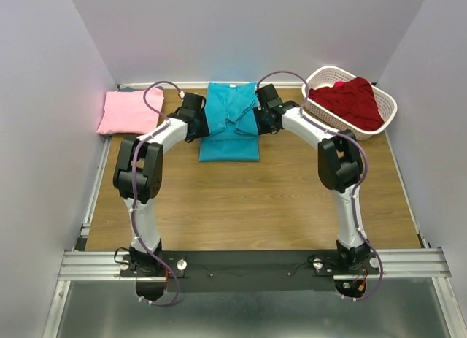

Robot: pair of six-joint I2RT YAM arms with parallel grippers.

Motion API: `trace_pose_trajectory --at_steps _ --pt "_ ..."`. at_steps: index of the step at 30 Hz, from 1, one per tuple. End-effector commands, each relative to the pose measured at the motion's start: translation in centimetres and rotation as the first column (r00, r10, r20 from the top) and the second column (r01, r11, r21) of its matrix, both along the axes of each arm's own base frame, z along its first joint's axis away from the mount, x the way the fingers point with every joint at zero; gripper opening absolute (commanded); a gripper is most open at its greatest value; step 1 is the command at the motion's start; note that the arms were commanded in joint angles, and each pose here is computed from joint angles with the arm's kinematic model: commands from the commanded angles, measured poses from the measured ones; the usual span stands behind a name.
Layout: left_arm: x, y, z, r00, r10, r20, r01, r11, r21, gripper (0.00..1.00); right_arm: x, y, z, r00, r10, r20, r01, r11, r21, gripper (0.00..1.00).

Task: Fold and stack the t-shirts
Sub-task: Fold the tshirt

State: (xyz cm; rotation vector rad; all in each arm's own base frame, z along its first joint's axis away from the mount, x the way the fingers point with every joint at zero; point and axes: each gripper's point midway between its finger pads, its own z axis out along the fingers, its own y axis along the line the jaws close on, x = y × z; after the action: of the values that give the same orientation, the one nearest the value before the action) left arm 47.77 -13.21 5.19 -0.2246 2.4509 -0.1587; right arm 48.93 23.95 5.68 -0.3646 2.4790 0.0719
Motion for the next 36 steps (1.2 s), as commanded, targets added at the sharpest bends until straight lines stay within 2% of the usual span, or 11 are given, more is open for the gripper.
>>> trace_pose_trajectory --at_steps 1,4,5,7,9,11,14,21,26,32,36 --pt "0.2 0.8 6.6 0.990 0.045 0.134 -0.043 0.999 -0.018 0.59 0.1 0.2 4.9 0.992 0.060 0.108 -0.059 0.998 -0.008 0.45" --pt "-0.8 0.7 9.6 0.980 0.067 0.186 -0.059 0.997 -0.048 0.59 -0.9 1.6 5.9 0.985 0.121 0.120 -0.125 0.992 0.029 0.45" --pt "-1.6 0.6 9.3 0.982 0.070 0.176 -0.062 0.997 -0.052 0.58 -1.6 2.8 6.8 0.977 0.170 0.126 -0.180 0.981 0.075 0.44" --pt "-3.3 -0.7 9.3 0.984 0.050 0.172 -0.036 0.996 -0.082 0.47 -3.3 5.7 7.1 0.953 0.278 0.121 -0.294 0.945 0.145 0.37" --pt "-4.6 -2.1 8.7 0.987 0.019 0.161 -0.001 0.994 -0.108 0.31 -4.0 7.0 6.7 0.943 0.315 0.109 -0.331 0.926 0.183 0.30" --pt "-5.8 -3.1 7.0 0.990 0.003 0.140 0.018 0.990 -0.143 0.19 -4.8 8.6 5.7 0.932 0.352 0.087 -0.362 0.902 0.234 0.19" --pt "-6.9 -4.4 4.2 0.996 -0.039 0.084 0.052 0.987 -0.152 0.12 -5.5 10.4 4.9 0.917 0.393 0.072 -0.395 0.868 0.302 0.12" --pt "-6.6 -5.3 0.1 0.997 -0.071 0.013 0.072 0.989 -0.131 0.04 -5.2 12.8 1.8 0.903 0.426 0.045 -0.414 0.839 0.353 0.10" --pt "-7.4 -5.2 -1.9 0.997 -0.071 -0.036 0.067 0.991 -0.114 0.03 -4.4 12.9 -0.4 0.901 0.434 0.028 -0.418 0.847 0.329 0.09" --pt "-9.2 -4.9 -4.3 0.990 -0.083 -0.116 0.071 0.992 -0.106 0.02 -1.6 11.7 -2.2 0.934 0.354 0.048 -0.355 0.906 0.230 0.09" --pt "-10.5 -4.6 -5.1 0.984 -0.087 -0.156 0.072 0.992 -0.099 0.02 2.6 9.4 -1.7 0.961 0.252 0.116 -0.268 0.951 0.153 0.09"
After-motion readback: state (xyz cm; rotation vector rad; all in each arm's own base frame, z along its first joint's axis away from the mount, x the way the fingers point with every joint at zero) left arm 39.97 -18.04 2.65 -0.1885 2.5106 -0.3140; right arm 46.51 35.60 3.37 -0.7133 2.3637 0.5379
